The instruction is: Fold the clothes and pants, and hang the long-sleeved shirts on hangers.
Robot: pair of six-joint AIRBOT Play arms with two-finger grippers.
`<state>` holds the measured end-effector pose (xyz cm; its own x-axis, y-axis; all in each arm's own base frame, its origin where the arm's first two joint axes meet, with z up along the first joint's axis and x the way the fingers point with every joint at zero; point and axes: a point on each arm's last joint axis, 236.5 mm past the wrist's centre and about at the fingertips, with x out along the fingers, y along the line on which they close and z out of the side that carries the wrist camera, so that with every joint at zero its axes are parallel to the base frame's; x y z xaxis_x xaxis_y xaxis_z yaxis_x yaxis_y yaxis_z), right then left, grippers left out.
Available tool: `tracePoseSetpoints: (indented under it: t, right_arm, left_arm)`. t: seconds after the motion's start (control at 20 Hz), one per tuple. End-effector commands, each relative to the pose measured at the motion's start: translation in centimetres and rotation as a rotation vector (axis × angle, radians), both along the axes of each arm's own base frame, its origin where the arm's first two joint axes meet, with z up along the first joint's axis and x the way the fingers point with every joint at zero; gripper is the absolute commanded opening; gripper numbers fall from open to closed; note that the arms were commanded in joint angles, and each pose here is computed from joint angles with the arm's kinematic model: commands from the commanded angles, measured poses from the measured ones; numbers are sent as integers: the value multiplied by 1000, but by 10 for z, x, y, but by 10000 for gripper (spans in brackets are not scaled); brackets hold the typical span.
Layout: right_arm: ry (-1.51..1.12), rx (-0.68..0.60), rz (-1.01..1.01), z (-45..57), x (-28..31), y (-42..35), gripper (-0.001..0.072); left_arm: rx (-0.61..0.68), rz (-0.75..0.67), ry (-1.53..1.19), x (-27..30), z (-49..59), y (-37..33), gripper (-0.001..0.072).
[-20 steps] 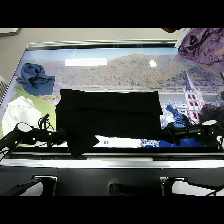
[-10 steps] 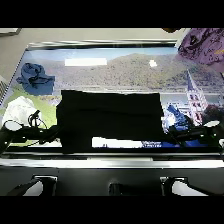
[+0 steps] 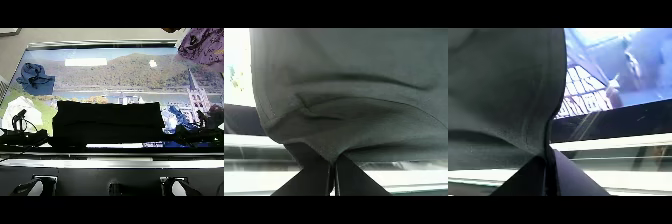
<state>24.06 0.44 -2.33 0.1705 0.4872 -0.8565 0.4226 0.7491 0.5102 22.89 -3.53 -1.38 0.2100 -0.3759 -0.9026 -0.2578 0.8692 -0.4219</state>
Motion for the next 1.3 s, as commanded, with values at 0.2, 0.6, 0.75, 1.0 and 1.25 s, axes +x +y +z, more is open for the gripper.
tracePoseSetpoints:
  t: [0.2, 0.6, 0.75, 1.0, 1.25]
  right_arm:
    - [-228, 20, -1, 19, 53, -1, 30]
    - [-174, -79, 58, -24, 115, 0, 30]
    - [-198, -179, 70, -26, 148, -8, 31]
    - [-185, -168, 143, -41, 180, 11, 31]
    - [-152, -159, 110, -64, 187, 9, 32]
  left_arm:
    - [54, -40, -98, 73, 14, 12, 14]
    - [58, -120, -78, 163, -13, 14, 15]
    - [63, -142, -92, 197, -19, 17, 15]
    - [52, -182, -69, 235, -43, 9, 15]
    - [38, -199, -21, 244, -69, 6, 16]
